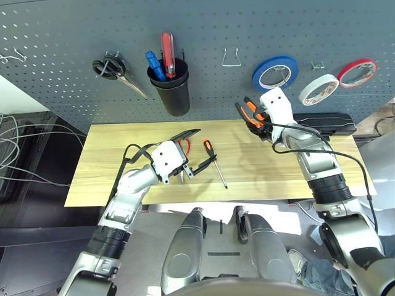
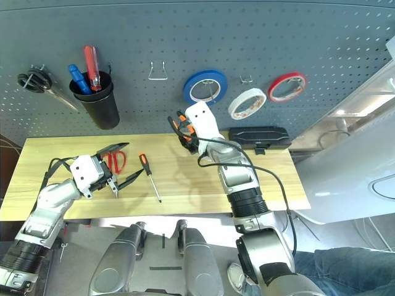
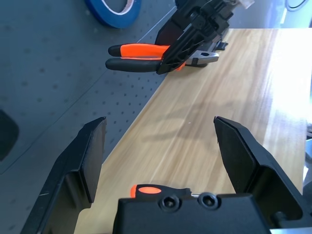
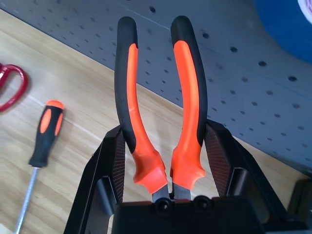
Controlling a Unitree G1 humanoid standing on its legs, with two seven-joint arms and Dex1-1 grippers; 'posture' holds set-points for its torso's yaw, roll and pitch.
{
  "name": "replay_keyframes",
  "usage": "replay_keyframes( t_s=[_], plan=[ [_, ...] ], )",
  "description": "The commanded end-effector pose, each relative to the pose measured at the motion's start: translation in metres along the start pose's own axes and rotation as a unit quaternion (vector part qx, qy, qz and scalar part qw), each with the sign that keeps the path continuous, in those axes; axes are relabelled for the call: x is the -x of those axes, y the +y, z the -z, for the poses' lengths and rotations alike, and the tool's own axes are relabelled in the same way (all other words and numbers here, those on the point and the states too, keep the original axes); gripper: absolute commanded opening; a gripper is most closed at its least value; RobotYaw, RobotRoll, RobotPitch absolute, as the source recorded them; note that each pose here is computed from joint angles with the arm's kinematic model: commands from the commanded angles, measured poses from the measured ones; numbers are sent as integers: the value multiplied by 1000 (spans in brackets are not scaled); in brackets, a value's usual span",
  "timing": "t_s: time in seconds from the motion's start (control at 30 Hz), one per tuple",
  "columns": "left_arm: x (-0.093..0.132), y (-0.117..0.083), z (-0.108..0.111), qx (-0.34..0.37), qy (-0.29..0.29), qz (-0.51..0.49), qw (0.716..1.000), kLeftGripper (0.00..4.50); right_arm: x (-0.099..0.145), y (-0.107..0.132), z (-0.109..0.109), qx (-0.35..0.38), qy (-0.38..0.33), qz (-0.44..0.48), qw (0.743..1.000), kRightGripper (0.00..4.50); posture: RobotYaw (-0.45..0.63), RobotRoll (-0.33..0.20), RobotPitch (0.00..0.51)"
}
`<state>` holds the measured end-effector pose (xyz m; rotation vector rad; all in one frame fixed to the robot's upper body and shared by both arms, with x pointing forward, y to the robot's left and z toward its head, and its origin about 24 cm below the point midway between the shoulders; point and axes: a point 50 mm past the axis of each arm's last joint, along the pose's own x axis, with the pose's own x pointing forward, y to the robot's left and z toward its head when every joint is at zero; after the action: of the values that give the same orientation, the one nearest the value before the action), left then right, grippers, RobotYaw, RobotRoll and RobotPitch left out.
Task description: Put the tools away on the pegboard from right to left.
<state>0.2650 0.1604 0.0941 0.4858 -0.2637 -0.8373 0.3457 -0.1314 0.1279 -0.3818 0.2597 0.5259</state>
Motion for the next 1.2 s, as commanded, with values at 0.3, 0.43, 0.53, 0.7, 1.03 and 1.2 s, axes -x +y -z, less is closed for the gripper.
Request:
replay_keyframes(
  t_s=[0.3, 0.43, 0.53, 0.7, 1.03, 1.2],
  plan=[
    [4, 7, -17, -58, -57, -39, 996, 4500, 18, 18, -39, 30, -122, -55, 990, 2677, 104, 0, 239],
    [2, 9, -18, -59, -63, -41, 995, 4500, 23, 19, -50, 44, -165, -58, 984, 2677, 102, 0, 241],
    [2, 9, -18, -59, -63, -41, 995, 4500, 23, 19, -51, 46, -170, -58, 983, 2677, 102, 0, 241],
    [2, 9, -18, -59, -63, -41, 995, 4500, 23, 19, -51, 46, -171, -58, 982, 2677, 102, 0, 241],
    [2, 9, -18, -59, -63, -41, 995, 4500, 23, 19, -51, 46, -171, -58, 982, 2677, 102, 0, 241],
    [0, 12, -21, -64, -73, -45, 994, 4500, 30, 23, -76, 49, -241, -68, 967, 2677, 104, 0, 231]
  ],
)
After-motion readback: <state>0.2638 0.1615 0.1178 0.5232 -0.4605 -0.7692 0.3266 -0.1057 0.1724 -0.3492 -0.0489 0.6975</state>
